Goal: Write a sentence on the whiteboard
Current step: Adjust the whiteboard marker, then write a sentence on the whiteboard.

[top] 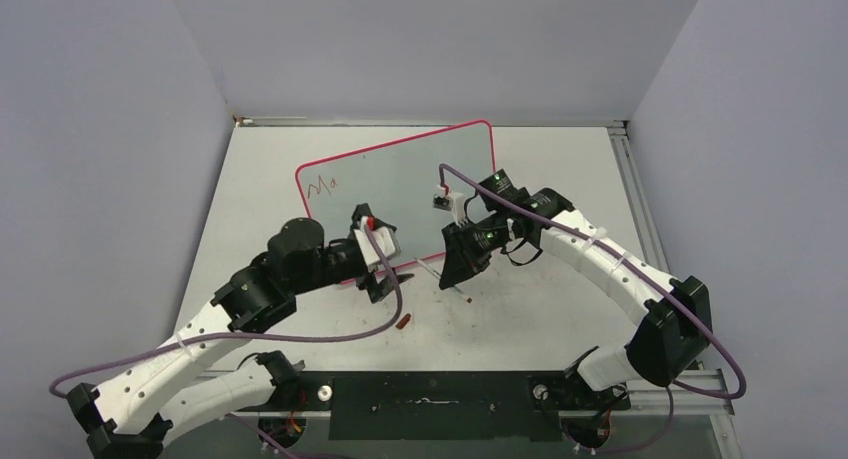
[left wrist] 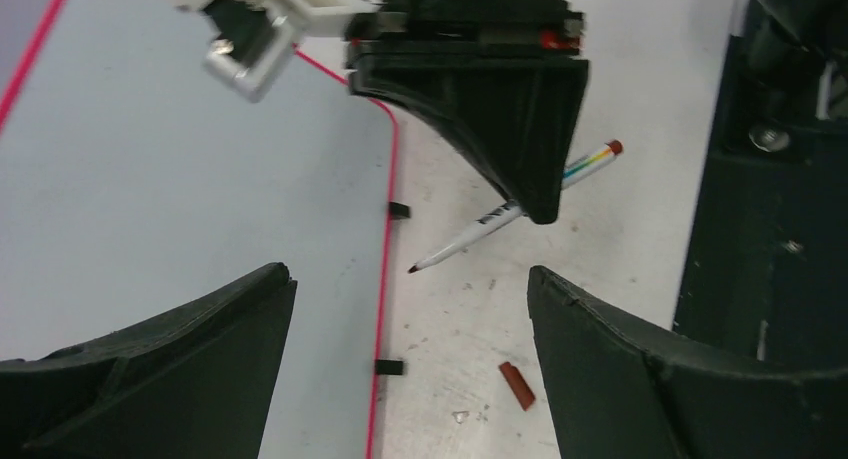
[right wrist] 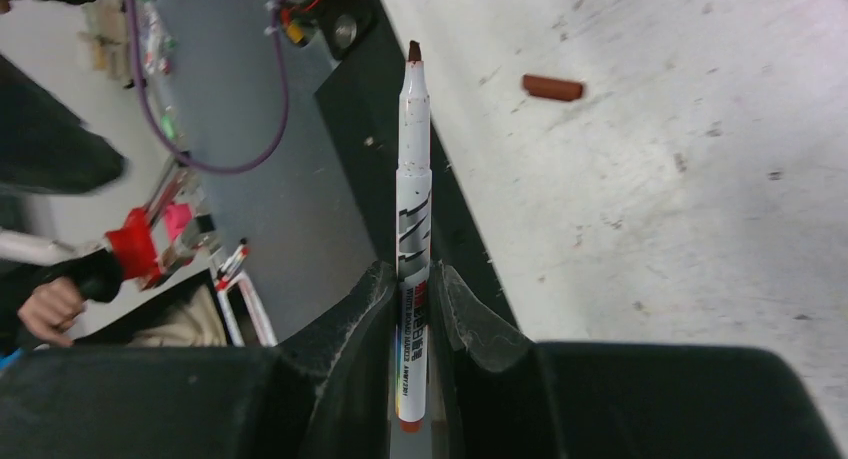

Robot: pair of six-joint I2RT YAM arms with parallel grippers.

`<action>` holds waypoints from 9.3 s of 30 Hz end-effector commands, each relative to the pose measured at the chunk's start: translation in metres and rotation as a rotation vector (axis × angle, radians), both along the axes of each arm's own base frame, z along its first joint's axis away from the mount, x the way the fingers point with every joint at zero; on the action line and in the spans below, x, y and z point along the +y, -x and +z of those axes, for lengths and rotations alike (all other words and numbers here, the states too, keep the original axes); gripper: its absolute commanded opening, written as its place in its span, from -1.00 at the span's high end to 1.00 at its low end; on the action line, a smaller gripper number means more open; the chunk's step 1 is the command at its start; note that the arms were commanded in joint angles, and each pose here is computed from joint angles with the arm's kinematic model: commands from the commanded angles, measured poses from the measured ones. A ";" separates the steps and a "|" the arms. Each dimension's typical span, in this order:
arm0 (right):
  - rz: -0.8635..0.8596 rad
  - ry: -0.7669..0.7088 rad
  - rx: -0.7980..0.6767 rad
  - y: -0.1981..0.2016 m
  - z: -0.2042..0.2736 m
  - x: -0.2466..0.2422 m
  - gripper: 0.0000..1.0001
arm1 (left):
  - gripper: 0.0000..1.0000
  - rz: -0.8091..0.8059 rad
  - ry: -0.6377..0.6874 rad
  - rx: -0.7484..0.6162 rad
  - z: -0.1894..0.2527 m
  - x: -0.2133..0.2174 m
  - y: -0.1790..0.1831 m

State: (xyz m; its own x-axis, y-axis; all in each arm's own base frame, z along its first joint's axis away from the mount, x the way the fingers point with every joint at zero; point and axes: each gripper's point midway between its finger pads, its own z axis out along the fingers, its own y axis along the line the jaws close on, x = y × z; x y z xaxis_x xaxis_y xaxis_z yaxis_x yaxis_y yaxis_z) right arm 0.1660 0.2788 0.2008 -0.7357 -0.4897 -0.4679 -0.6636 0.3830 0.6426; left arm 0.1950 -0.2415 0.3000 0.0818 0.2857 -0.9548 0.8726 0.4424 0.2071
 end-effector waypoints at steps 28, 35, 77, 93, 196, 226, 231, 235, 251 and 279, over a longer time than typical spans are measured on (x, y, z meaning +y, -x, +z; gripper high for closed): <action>0.236 -0.090 0.058 0.067 0.030 0.021 0.89 | 1.00 -0.324 -0.424 -0.033 -0.099 -0.066 0.097; 0.053 -0.146 -0.035 0.037 0.040 0.005 -0.05 | 1.00 -0.208 -0.307 0.065 -0.104 -0.062 0.081; -0.079 -0.334 0.039 0.062 0.024 0.032 0.51 | 1.00 -0.303 -0.171 0.263 -0.098 -0.058 0.079; -0.498 -0.275 -0.483 -0.025 0.055 0.004 0.89 | -0.74 0.066 0.068 0.186 -0.018 0.002 -0.011; -0.615 -0.087 -1.120 -0.145 0.044 0.164 0.89 | 0.49 0.656 0.451 0.369 -0.016 0.192 -0.164; -0.686 -0.152 -1.188 -0.160 0.085 0.175 0.89 | 0.48 0.669 0.449 0.378 -0.019 0.193 -0.164; -0.663 -0.189 -1.181 -0.151 0.091 0.173 0.89 | 0.12 0.671 0.462 0.376 -0.018 0.195 -0.167; -0.646 -0.205 -1.172 -0.145 0.090 0.170 0.89 | -0.04 0.648 0.470 0.409 -0.024 0.194 -0.171; -0.623 -0.249 -1.157 -0.139 0.098 0.169 0.89 | 0.41 0.386 0.554 0.440 -0.026 0.183 -0.173; -0.622 -0.251 -1.194 -0.143 0.107 0.174 0.89 | 1.00 0.311 0.453 0.448 -0.064 0.183 -0.158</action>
State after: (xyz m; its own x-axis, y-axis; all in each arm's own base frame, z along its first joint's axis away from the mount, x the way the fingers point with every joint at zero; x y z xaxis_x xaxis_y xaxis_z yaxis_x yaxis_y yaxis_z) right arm 0.3055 0.4529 0.2523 0.0413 -0.1567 -0.9868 -0.6364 0.7573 -0.1469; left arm 0.3590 -0.0563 0.2503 -0.3475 -0.2310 -0.9088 0.6496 0.6396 -0.4110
